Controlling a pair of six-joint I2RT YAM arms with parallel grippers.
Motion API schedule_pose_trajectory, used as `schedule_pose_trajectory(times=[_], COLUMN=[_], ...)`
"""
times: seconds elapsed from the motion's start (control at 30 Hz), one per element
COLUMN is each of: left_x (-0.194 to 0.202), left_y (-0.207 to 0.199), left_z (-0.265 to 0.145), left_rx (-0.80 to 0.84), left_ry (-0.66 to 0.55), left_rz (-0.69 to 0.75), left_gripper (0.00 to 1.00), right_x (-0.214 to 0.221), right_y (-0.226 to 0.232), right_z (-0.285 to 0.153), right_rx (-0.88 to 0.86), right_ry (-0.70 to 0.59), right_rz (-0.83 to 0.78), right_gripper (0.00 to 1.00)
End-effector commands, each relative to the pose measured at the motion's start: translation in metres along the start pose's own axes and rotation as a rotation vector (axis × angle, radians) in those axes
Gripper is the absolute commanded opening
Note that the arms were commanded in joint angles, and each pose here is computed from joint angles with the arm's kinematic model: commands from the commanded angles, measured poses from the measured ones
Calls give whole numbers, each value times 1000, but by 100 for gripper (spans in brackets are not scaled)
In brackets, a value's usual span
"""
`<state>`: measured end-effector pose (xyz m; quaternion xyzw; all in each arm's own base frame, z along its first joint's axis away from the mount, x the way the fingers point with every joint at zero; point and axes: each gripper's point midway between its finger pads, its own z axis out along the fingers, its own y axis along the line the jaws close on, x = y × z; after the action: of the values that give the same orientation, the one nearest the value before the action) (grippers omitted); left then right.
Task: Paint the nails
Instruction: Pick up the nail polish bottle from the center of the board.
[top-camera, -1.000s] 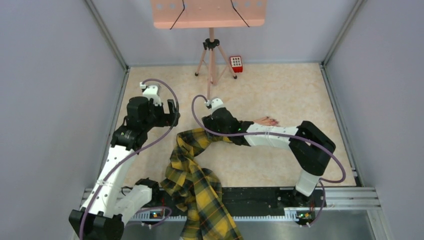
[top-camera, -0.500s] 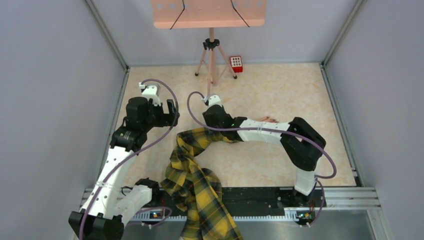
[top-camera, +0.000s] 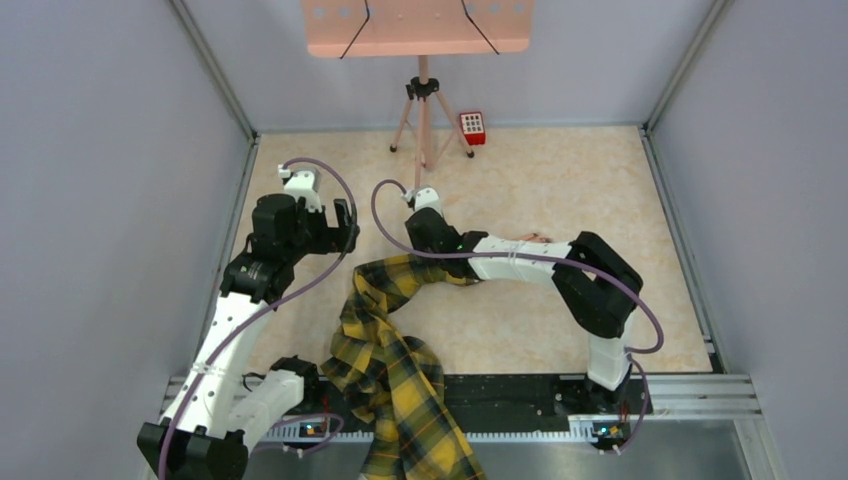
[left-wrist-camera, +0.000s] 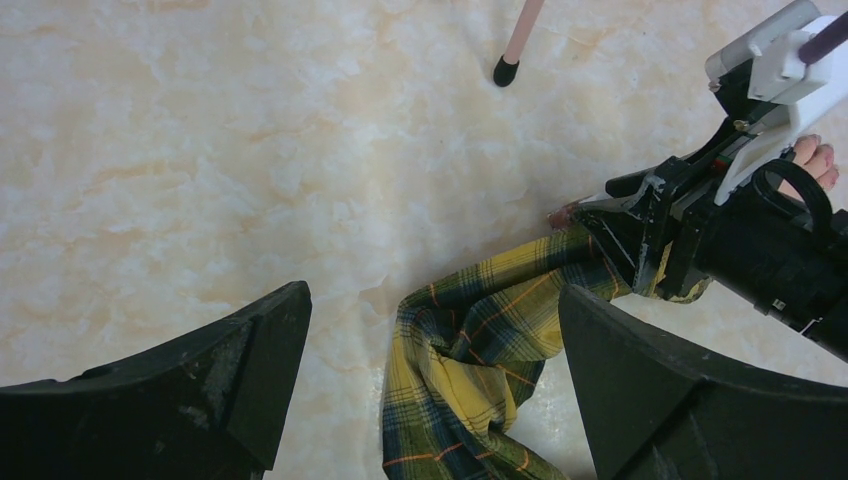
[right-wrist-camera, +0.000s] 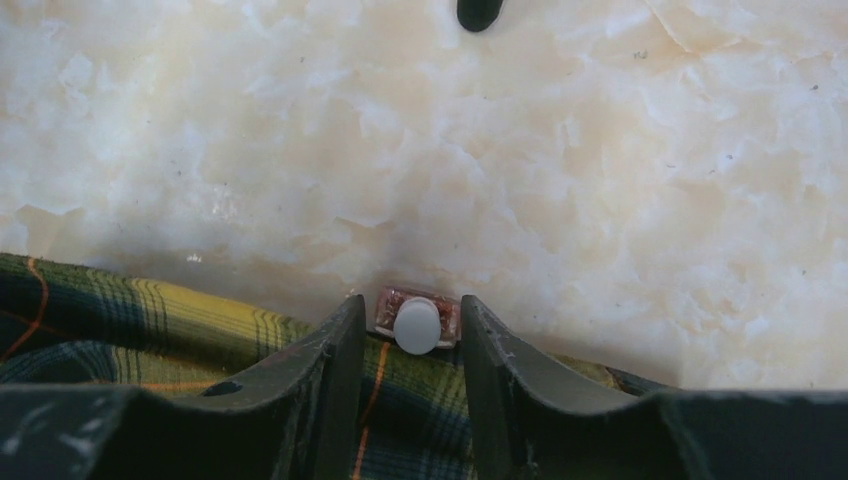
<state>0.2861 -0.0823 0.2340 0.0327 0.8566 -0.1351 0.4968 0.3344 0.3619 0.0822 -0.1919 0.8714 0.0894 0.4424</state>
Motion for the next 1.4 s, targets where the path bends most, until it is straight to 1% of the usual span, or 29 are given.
schedule_pose_trajectory(times=[0.0,0.13,0.17,0.23,0.33,0.53,0.67,0.77,0.87,1.0,1.13,1.2,1.27,1.37], left_x=[-8,-8,-8,-8,-5,-2,-2,-4,-4,-3,0,0,3,9], left_y=[-1,0,0,-1,-3,-6,-12,-23,-37,-58,-88,-104,-121,-136], left_z=[2,1,1,1,3,6,5,3,1,-3,-13,-19,-29,-35], left_rx=[11,2,2,8,21,43,78,143,223,342,495,578,671,737], left_ry=[-31,-35,-36,-32,-20,-5,-11,-22,-27,-30,-39,-49,-52,-48], left_rz=[9,9,9,11,13,18,29,35,40,45,55,59,67,93], left_gripper=[99,99,99,99,99,99,99,98,94,94,93,93,93,93], right_x=[-16,-15,-15,-14,-19,-31,-44,-53,-59,-65,-67,-70,-74,-83], right_y=[-1,-3,-3,-5,-9,-18,-38,-53,-63,-63,-57,-48,-33,-15], right_z=[8,11,11,11,8,-5,-18,-35,-54,-88,-126,-143,-160,-179], right_rx=[25,32,32,42,60,58,30,0,-22,-134,-238,-307,-416,-536], right_ry=[-30,-27,-26,-27,-42,-71,-94,-111,-117,-113,-113,-116,-120,-119], right_rz=[36,42,42,41,46,67,136,166,175,213,231,252,271,300], right_gripper=[38,34,28,14,0,0,0,0,0,0,0,0,0,0])
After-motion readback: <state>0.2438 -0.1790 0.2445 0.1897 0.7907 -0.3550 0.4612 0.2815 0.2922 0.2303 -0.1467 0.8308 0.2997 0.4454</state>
